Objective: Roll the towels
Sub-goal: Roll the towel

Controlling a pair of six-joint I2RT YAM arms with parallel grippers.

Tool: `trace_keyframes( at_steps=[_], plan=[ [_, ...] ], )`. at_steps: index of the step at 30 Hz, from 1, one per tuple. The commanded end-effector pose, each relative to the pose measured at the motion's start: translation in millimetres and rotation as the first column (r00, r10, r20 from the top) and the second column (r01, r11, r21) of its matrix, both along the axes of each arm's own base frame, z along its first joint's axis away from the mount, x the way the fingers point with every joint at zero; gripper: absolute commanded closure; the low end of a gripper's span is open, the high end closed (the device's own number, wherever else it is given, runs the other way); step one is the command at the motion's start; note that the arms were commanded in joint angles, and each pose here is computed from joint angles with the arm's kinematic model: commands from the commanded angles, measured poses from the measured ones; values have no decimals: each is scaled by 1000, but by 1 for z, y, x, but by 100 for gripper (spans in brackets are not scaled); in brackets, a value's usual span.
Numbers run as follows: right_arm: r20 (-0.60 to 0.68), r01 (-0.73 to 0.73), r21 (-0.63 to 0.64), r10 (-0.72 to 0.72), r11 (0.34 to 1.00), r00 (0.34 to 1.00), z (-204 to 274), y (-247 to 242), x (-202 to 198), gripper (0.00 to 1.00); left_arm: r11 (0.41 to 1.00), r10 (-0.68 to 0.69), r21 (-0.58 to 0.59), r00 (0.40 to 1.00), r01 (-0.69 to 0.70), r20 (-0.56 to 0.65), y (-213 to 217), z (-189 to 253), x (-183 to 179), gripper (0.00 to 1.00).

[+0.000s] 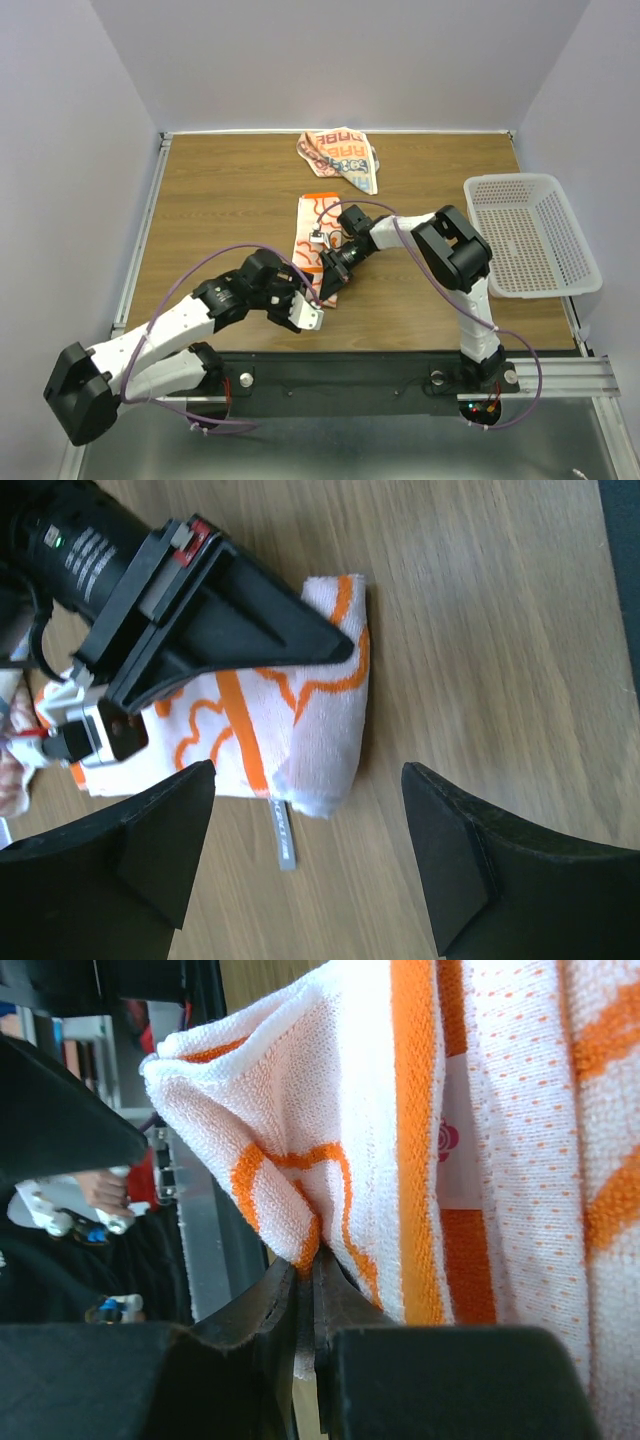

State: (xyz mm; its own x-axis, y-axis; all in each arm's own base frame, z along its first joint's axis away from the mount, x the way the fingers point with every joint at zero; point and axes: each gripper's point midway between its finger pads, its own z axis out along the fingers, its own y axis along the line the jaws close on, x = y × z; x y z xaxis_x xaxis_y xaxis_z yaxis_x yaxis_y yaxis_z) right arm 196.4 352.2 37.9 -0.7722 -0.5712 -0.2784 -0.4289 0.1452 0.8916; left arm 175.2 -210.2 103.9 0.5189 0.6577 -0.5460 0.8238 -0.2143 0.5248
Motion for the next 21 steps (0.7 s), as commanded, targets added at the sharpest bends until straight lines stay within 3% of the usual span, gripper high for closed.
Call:
trace_keyframes(
  at_steps=[1, 10, 21],
  plan=[
    [-57, 9, 25, -7, 1000, 998, 11, 4, 5, 96, 1000, 2, 10, 992, -4, 126, -18, 4, 18, 13],
    [-118, 10, 24, -7, 1000, 993, 8, 6, 4, 94, 993, 40, 108, 989, -55, 141, -29, -27, 34, 18],
    [-132, 11, 35, -6, 999, 991, 10, 8, 8, 92, 978, -23, 210, 993, -2, 116, -16, -64, 24, 27]
  ],
)
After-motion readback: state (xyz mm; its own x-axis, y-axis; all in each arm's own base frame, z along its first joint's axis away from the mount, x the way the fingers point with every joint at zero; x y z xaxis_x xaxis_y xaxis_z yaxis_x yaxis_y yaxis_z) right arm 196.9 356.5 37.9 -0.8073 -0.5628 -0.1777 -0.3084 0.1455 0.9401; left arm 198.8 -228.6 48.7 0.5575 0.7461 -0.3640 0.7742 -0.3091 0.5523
